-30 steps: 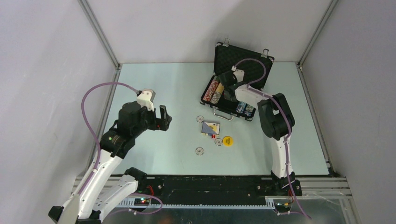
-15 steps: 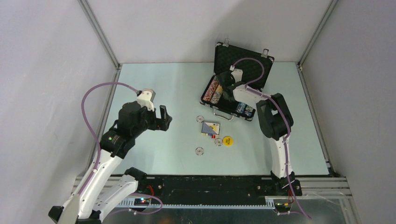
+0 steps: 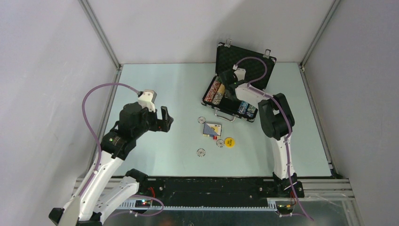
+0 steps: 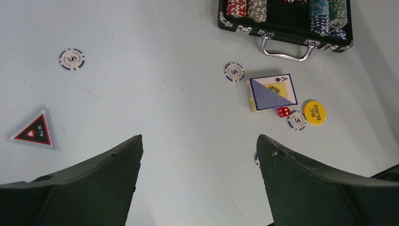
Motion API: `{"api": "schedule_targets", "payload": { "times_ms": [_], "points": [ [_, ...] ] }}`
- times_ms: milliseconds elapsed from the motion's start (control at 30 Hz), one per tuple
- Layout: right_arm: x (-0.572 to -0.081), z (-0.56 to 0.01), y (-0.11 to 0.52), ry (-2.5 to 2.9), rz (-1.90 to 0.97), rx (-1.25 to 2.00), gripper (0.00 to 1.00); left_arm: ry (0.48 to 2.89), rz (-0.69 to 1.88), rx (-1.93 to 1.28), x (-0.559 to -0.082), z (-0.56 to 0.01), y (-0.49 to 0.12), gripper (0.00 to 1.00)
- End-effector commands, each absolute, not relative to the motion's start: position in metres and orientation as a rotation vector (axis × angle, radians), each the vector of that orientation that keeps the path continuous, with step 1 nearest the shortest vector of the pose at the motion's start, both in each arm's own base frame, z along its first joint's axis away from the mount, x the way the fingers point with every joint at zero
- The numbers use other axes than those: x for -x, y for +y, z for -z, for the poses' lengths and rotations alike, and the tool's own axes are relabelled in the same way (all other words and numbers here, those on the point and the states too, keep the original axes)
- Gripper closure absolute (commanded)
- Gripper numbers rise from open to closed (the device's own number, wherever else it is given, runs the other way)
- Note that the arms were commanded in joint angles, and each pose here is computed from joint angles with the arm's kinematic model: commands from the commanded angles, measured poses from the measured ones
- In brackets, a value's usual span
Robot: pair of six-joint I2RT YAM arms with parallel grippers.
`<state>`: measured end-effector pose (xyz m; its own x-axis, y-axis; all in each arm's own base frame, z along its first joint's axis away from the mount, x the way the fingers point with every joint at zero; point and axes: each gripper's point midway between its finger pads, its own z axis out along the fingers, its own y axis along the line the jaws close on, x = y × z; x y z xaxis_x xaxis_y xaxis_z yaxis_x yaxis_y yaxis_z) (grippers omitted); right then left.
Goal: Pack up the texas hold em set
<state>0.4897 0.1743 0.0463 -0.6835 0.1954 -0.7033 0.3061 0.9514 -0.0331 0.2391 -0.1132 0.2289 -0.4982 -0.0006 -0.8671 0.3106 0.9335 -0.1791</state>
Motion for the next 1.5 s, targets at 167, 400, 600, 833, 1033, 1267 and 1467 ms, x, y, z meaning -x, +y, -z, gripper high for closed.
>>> {"api": "schedule_targets", "payload": {
  "times_ms": [167, 400, 600, 833, 1033, 1267, 1467],
  "points": [
    [-0.493, -0.053, 0.174, 2.319, 0.174, -0.381, 0.65, 2.030, 0.385, -0.248, -0.244, -0.235, -0.115, 0.04],
    [-0.493, -0.053, 0.174, 2.319, 0.164, -0.384, 0.90, 2.030, 0.384, -0.248, -0.244, -0.235, -0.115, 0.04],
    [-0.490, -0.057, 0.174, 2.299, 0.166, -0.385, 0.94, 2.030, 0.385, -0.248, -0.243, -0.235, -0.115, 0.04],
    [-0.489, -0.072, 0.175, 2.223, 0.193, -0.364, 0.94, 2.030, 0.385, -0.249, -0.243, -0.235, -0.115, 0.04],
    [-0.489, -0.077, 0.178, 2.181, 0.227, -0.335, 0.95, 2.030, 0.385, -0.249, -0.243, -0.235, -0.115, 0.04],
    [-0.486, -0.084, 0.181, 2.129, 0.241, -0.305, 0.98, 2.028, 0.387, -0.249, -0.243, -0.235, -0.115, 0.04],
    [-0.487, -0.085, 0.182, 2.104, 0.261, -0.278, 1.00, 2.028, 0.386, -0.249, -0.244, -0.236, -0.115, 0.04]
  ]
}}
